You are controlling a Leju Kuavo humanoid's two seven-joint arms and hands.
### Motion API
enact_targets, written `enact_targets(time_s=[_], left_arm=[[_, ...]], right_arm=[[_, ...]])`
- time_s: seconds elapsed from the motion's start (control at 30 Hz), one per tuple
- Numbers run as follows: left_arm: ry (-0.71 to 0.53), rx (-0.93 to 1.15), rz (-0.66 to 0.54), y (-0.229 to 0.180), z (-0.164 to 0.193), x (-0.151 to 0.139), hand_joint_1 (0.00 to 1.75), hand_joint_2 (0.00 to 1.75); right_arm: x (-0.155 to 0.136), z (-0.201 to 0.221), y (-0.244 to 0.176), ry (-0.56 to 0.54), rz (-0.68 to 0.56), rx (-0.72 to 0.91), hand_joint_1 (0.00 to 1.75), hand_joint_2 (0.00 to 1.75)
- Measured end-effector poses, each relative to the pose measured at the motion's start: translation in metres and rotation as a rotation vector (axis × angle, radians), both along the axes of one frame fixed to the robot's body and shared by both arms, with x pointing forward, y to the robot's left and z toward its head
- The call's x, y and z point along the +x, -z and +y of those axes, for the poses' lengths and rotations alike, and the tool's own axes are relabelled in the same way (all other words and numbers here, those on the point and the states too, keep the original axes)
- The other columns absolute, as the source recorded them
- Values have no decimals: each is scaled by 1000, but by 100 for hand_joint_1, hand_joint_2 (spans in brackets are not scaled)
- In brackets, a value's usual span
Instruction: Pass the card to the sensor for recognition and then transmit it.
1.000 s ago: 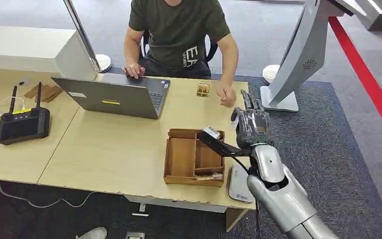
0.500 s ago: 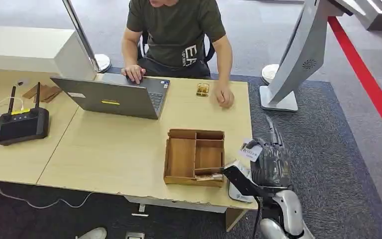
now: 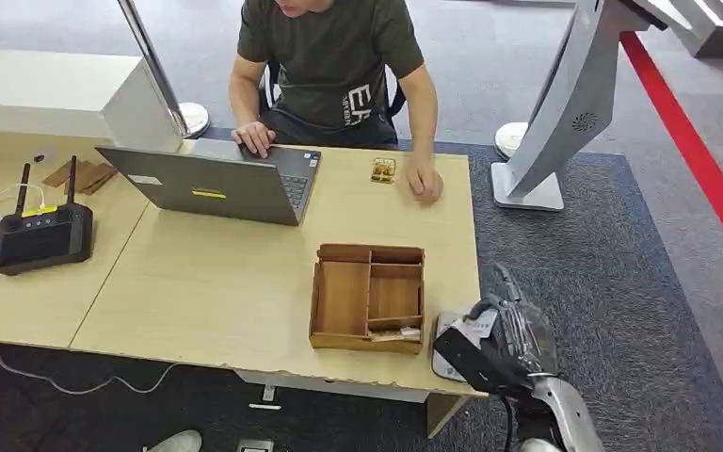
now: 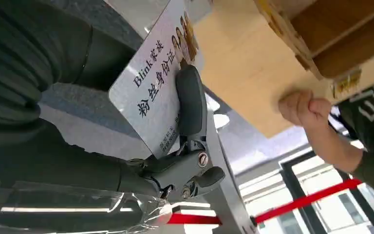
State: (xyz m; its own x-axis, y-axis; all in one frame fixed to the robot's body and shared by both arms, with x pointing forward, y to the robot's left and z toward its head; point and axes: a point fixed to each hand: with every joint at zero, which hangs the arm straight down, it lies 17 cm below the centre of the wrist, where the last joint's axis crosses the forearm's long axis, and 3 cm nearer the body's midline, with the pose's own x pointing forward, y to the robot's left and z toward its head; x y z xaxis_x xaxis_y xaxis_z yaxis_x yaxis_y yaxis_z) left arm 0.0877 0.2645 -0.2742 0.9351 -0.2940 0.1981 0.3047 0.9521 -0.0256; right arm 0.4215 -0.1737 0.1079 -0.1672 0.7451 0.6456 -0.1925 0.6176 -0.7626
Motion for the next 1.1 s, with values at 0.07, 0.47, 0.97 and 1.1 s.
enact_targets(time_s=[0.07, 0.47, 0.97, 1.1], left_arm=[[3, 1, 0, 0, 0, 0, 0, 175], [-2, 0, -2, 0, 0, 2, 0, 175], [19, 4, -3, 0, 0, 1, 0, 175], [24, 4, -2, 0, 0, 1, 0, 175]], right_arm=[[-2, 4, 8, -22, 37, -13, 175, 175], [-5, 8, 16, -51, 57, -42, 175, 175], [-10, 7, 42, -71, 123, -143, 175, 175], [-10, 1, 55, -64, 146, -176, 175, 175]])
